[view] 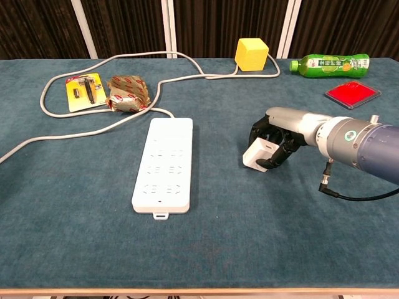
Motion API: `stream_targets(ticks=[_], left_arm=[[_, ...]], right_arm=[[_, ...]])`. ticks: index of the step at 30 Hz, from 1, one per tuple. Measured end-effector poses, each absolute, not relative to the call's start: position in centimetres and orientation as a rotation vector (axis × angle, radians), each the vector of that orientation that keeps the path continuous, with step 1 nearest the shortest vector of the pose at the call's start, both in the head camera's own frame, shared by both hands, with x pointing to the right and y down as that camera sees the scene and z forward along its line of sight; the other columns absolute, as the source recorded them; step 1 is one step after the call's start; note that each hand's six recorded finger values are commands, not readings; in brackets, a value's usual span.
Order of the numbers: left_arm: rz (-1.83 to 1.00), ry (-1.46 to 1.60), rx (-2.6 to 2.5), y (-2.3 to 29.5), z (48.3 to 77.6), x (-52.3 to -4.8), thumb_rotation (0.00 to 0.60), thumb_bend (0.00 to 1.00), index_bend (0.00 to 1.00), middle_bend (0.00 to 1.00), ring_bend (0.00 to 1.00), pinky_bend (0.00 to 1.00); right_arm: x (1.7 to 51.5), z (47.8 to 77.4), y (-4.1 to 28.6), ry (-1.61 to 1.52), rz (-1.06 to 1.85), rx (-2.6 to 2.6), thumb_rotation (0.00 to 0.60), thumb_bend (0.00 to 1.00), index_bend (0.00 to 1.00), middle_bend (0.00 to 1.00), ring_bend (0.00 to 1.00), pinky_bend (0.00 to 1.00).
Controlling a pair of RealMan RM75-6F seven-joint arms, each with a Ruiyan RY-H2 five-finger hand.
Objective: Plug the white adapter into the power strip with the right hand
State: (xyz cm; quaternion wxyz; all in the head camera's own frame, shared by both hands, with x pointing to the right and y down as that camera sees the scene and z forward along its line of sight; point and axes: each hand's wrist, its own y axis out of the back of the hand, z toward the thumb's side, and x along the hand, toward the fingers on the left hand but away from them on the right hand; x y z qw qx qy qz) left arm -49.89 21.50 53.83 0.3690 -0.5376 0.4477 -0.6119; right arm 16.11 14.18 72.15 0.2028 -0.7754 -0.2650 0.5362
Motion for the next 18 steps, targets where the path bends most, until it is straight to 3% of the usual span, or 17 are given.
stream_targets(ticks=[8,18], left_arm=[[-1.575,1.138,-1.394,21.7,54.0,-49.8,0.600,0.10,0.21,0.00,0.00,0.00],[-1.574,1.146,-1.399,21.6,53.8,-49.9,0.600,0.10,0.21,0.00,0.00,0.00]], right_arm=[[15.6,71.8,14.0,-0.768,1.459,-2.196,0.600,0.59,0.62,0.55,0.48,0.31],[15.2,70.7,13.2,-0.721,1.380,-2.172,0.600,0.61,0.69,0.58,0.49,0.31]])
